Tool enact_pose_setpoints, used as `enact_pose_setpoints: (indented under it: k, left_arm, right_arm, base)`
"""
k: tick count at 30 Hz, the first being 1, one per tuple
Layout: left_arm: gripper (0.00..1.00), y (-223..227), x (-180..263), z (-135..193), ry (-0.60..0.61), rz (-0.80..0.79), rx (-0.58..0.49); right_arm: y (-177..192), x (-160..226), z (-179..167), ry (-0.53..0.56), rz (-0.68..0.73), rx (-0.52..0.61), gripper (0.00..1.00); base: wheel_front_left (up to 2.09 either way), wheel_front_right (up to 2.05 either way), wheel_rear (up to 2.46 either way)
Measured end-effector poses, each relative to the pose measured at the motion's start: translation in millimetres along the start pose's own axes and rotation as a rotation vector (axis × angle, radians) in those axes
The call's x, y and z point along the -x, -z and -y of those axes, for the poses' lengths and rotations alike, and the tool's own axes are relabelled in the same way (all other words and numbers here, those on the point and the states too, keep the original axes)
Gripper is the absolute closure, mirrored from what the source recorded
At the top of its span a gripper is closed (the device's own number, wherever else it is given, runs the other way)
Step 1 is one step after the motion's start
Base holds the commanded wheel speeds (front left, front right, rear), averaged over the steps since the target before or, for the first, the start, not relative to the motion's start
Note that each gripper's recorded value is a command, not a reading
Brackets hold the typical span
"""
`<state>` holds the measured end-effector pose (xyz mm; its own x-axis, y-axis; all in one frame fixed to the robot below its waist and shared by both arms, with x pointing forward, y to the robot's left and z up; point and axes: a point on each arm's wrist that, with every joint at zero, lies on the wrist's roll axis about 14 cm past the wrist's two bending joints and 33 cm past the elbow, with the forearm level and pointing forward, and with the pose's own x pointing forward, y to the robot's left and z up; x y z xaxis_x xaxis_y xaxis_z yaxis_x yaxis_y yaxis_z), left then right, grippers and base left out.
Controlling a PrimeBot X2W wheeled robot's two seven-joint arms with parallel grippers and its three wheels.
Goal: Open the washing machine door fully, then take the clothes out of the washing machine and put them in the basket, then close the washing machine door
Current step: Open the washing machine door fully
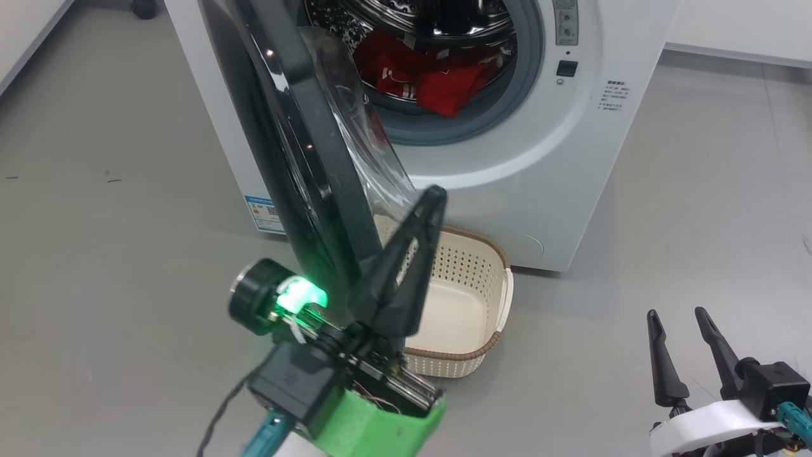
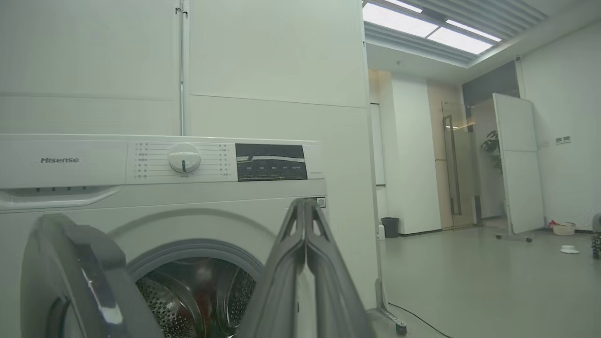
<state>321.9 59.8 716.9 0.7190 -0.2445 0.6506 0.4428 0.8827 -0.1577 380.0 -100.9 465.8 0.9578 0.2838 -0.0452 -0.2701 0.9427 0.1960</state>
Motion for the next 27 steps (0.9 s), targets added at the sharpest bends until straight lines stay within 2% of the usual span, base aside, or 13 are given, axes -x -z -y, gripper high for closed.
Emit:
enact_pose_setpoints:
  k: [7,13,20,27]
  left_arm:
    - [1.00,68,31,34,0.070,-0.280,0.127]
    - [1.00,116,62,40,0.061,-0.503,0.163]
    - [1.00,139,75,24,-0.009,-0.604,0.157]
    - [1.00,150,82,7,-0.062,-0.641,0.136]
  right_arm:
    - [1,2,2,0.009,-0.001,-0.001,0.00]
    - [3,3,2,0.010,-0.006,-0.006,0.00]
    - [4,4,5,0.020,-0.010,-0.004,0.00]
    - [6,5,7,0.026,-0.015,0.000,0.00]
  base:
    - [0.00,0.00,0.00]
    - [0.00,0.00,0.00]
    - [0.00,0.00,0.00]
    - [0.00,0.00,0.00]
